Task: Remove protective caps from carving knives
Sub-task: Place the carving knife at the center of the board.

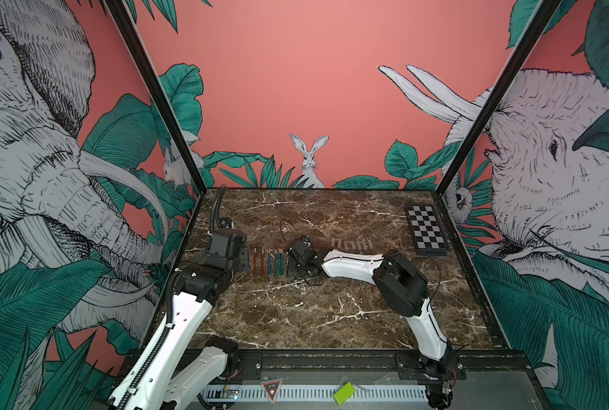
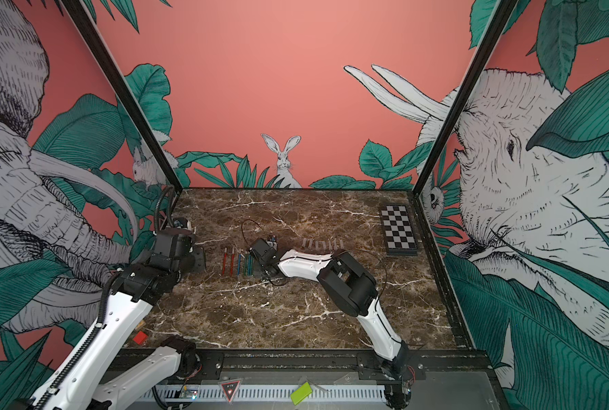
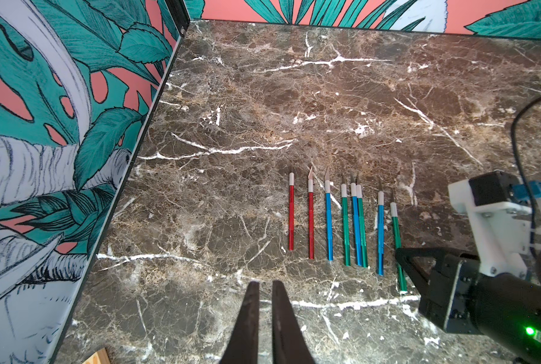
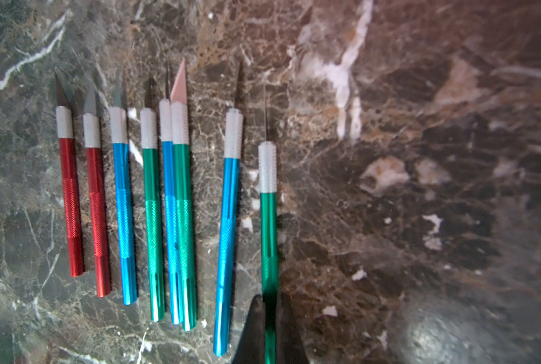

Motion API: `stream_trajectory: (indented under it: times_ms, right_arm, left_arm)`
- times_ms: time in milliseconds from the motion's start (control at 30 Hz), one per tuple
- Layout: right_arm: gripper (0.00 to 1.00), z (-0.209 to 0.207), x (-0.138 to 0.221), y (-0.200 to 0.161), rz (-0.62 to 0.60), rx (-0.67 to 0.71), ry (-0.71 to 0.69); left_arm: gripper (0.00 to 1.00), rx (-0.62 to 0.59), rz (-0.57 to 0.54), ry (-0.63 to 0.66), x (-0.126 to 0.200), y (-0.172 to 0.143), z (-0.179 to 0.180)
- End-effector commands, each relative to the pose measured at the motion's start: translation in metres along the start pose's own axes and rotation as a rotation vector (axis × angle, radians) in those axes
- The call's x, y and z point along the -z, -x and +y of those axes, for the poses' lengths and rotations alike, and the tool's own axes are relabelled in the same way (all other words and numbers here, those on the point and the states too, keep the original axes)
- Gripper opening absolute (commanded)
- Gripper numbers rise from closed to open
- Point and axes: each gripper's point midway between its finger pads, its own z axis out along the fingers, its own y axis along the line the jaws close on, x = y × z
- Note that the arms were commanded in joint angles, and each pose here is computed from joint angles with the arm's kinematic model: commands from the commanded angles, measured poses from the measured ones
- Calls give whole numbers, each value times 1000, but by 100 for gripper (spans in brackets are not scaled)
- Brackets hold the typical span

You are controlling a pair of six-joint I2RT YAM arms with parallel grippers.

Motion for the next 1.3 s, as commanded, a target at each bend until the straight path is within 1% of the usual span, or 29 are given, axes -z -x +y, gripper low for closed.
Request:
stream_trajectory:
  times_ms: [0,333,667,833,1033,1267]
  right_arm:
    - [0,-26,-23,-19,55,9,-96]
    - [0,-37,-28,-17,53,2,-132]
    - [0,-38,-27,-14,49,-11,-133]
    - [9,-36,-23,-12,46,-10,-125]
    - [16,-32,-18,-8,37,-9,-116]
    - [21,-28,-11,-3,28,-9,-103]
  left_arm:
    - [0,-11,-4,20,-1,-2,3]
    - [0,-13,0,22,-1,-2,3]
    - [0,-13,0,21,-2,-3,3]
    - [0,-14,0,21,-2,-3,3]
    - [0,-14,2,22,-2,-3,3]
    - [0,-17,3,24,-2,-3,3]
